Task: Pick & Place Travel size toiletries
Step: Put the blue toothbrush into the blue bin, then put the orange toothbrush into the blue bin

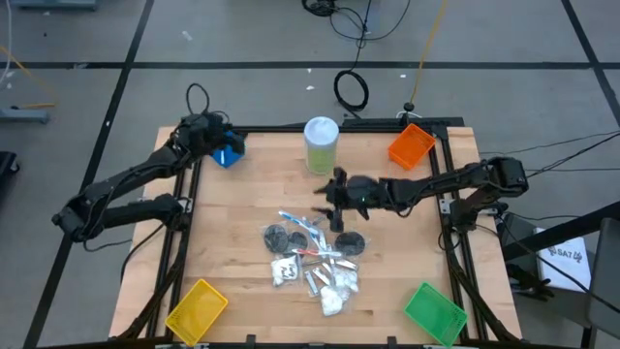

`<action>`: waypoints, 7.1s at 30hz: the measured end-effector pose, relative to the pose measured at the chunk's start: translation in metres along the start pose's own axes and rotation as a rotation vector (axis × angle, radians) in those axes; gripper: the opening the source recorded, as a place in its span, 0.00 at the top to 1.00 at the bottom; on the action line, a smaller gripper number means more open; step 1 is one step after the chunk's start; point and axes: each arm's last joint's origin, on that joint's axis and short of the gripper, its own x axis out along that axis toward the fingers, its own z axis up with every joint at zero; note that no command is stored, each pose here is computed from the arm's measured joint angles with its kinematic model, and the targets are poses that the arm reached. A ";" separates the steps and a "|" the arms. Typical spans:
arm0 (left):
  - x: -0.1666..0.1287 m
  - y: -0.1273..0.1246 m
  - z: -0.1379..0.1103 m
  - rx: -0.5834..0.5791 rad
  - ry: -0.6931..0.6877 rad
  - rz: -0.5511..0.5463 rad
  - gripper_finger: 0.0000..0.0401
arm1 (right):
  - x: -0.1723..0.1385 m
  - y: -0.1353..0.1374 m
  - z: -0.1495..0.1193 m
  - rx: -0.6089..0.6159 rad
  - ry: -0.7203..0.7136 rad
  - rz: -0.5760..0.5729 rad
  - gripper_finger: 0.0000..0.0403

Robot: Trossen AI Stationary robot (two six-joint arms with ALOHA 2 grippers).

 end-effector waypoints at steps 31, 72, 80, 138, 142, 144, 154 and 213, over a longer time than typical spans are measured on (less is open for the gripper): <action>-0.006 -0.099 -0.031 0.266 -0.093 -0.232 0.15 | 0.062 0.044 -0.081 0.029 0.239 0.017 0.76; -0.024 -0.128 -0.009 0.150 -0.343 -0.631 0.15 | -0.038 -0.004 0.052 -0.128 -0.347 -0.483 0.84; -0.001 -0.143 -0.016 0.048 -0.437 -0.667 0.15 | -0.032 -0.001 0.054 -0.136 -0.415 -0.406 0.85; -0.036 -0.064 -0.001 0.098 -0.345 0.281 0.98 | -0.023 0.025 0.008 -0.024 0.009 -0.274 0.21; -0.031 -0.035 -0.006 0.004 -0.254 0.450 0.98 | -0.023 0.024 0.005 -0.034 0.038 -0.276 0.22; -0.029 -0.020 -0.008 -0.038 -0.216 0.523 0.97 | -0.024 0.024 0.005 -0.034 0.039 -0.276 0.22; -0.023 0.026 -0.001 -0.149 -0.100 0.532 0.97 | -0.024 0.024 0.003 -0.039 0.054 -0.276 0.22; -0.043 -0.055 -0.013 0.065 -0.020 -0.196 0.25 | 0.000 0.044 -0.019 -0.081 0.134 -0.040 0.22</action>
